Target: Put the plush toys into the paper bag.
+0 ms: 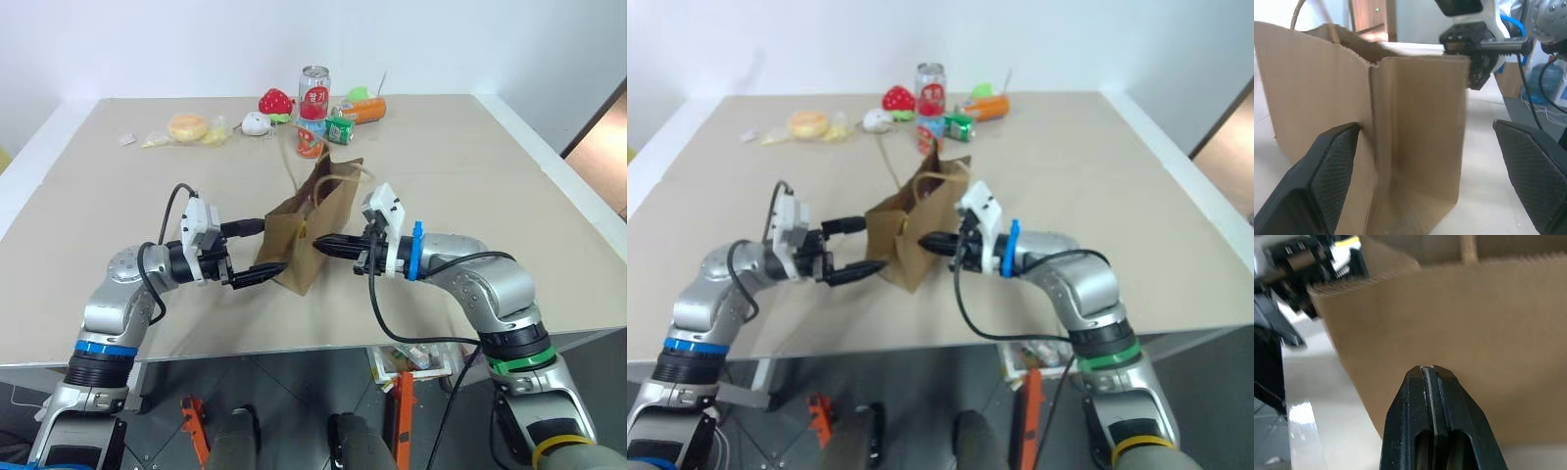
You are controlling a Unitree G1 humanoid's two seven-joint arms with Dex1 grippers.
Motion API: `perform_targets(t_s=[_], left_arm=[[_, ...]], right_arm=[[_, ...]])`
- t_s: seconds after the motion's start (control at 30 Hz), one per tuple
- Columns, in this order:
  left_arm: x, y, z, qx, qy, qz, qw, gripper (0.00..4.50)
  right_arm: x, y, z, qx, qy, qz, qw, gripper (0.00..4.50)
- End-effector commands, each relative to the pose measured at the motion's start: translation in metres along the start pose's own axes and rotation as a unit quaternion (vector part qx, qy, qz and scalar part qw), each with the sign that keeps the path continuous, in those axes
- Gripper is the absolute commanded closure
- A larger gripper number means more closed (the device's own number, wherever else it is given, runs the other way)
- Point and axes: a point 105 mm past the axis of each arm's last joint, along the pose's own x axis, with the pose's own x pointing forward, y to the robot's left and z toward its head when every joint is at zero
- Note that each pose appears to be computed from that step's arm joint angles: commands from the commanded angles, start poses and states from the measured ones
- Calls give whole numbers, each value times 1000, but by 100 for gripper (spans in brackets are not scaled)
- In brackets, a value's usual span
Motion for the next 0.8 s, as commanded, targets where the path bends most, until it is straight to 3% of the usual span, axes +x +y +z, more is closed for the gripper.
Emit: perform_targets(t_s=[0.03,0.27,0.57,0.8], left_arm=[[6,6,8,34,-3,2,999,0],[14,17,7,64,3,35,997,0],[27,27,33,20,-37,79,996,0],[31,32,17,52,37,98,993,0]], right_arm=[[8,16,18,-26,-25,25,999,446],[26,20,14,-19,-22,21,999,446],[37,14,20,-23,-33,4,999,446],[33,8,22,-25,-36,-8,999,446]])
